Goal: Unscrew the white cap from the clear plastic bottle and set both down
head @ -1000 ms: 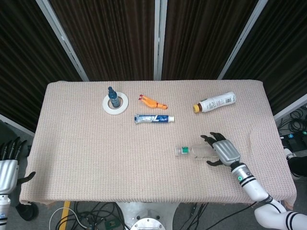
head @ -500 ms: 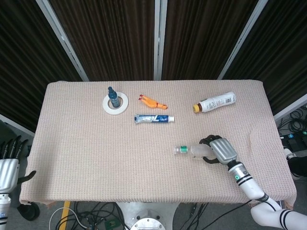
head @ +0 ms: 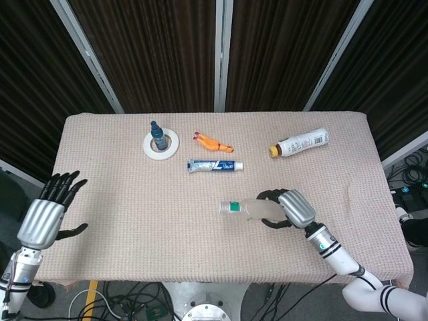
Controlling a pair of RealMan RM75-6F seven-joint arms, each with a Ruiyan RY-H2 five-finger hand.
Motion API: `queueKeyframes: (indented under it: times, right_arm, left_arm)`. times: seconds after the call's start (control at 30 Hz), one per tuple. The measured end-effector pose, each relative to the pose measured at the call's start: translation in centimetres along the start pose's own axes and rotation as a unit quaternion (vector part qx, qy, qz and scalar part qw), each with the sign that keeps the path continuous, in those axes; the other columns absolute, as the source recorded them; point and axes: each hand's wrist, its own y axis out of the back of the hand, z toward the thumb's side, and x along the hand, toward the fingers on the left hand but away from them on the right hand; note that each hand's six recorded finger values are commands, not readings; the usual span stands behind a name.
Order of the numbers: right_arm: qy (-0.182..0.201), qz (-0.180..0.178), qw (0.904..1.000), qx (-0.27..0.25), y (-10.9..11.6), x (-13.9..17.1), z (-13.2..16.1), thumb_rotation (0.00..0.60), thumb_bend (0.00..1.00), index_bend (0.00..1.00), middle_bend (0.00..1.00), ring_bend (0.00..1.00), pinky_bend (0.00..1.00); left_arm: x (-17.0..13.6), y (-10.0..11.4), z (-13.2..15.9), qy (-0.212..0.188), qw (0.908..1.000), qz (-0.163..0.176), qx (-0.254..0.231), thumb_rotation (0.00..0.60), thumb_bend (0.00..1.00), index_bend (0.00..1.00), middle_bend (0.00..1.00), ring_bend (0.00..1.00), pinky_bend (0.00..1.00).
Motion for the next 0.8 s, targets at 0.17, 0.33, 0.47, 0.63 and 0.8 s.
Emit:
queueKeyframes:
  times: [0.17,0.33,0.47,0.63,0.8]
  right_arm:
    - [0.050,-0.006,0.9964,-0.069,-0.9,-2.5,2.8,0.600,0.38,0.71,0.56,0.44,0.52]
    - [0.085,-0.004,0.9887,-0.123,-1.8,-4.7,5.3,0.600,0.40,0.71,0.57,0.44,0.52]
    - [0.105,-0.002,0.9824,-0.155,-2.6,-6.5,6.9,0.600,0.40,0.71,0.57,0.44,0.53]
    - [0.121,0.002,0.9780,-0.170,-3.1,-8.3,8.5,0.600,0.41,0.71,0.57,0.44,0.53]
    - [0.128,-0.001,0.9743,-0.185,-3.3,-9.5,9.4,0.600,0.41,0.71,0.58,0.45,0.54]
  left_arm:
    - [2.9,-0.1,2.9,-0.062,0.9970,0.000,-0.046,0.600,0.00,0.12,0.00,0.00,0.00]
    - [5.2,-0.6,5.6,-0.108,0.9894,0.002,-0.098,0.600,0.00,0.12,0.00,0.00,0.00]
    - [6.8,-1.1,7.7,-0.139,0.9814,0.003,-0.132,0.600,0.00,0.12,0.00,0.00,0.00]
    - [7.7,-1.3,9.6,-0.167,0.9741,0.008,-0.153,0.600,0.00,0.12,0.00,0.00,0.00]
    - [8.2,-1.3,11.1,-0.183,0.9686,0.013,-0.168,0.600,0.00,0.12,0.00,0.00,0.00]
